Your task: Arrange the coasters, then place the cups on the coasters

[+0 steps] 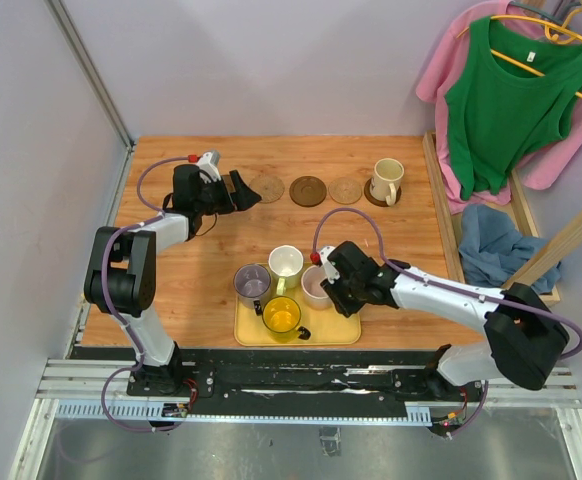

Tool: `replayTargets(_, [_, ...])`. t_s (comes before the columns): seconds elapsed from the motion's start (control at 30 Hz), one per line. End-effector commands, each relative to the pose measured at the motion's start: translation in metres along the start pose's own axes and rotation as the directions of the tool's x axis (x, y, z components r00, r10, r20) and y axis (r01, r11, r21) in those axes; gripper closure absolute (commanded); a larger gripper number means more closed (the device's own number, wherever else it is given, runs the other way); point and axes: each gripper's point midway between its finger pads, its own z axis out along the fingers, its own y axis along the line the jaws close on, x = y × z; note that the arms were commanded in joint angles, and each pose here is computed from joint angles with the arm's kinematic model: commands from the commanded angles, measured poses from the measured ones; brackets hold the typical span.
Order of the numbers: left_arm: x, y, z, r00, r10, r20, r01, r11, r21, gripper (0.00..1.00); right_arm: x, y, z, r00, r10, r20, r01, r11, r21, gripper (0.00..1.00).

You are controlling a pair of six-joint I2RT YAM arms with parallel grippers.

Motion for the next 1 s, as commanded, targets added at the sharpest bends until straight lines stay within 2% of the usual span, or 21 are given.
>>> replayTargets(0.0, [0.002,-0.003,0.003,1.0,0.007,0.002,-0.007,1.0,0.025,0.0,0.002,0.0,0.006,1.0,-0.008,-0.002,0.008,0.999,0.035,0.69])
replayTargets(0.2, [0.003,-0.003,0.003,1.0,0.007,0.001,-0.007,1.0,0.026,0.0,-0.006,0.007,0.003,0.999,-0.01,0.037,0.009,1.0,0.011,0.6])
replayTargets(0.47, [0.003,-0.003,0.004,1.0,0.002,-0.003,-0.002,1.0,0.029,0.0,-0.013,0.007,-0.002,0.995,0.0,0.102,-0.001,1.0,0.008,0.61])
replayTargets(0.63, [0.005,-0.004,0.005,1.0,-0.004,-0.008,0.004,0.999,0.036,0.0,-0.011,0.007,0.002,0.996,0.007,0.092,-0.008,1.0,0.01,0.71])
replayTargets(0.9, [0.007,-0.002,0.007,1.0,-0.012,-0.015,0.012,0.999,0.038,0.0,-0.011,0.007,-0.005,0.994,0.011,0.111,-0.012,1.0,0.009,0.98])
replayTargets(0.97, [0.007,-0.003,0.007,1.0,-0.012,-0.014,0.013,0.999,0.04,0.0,-0.011,0.007,-0.007,0.993,0.011,0.115,-0.012,1.0,0.012,0.99])
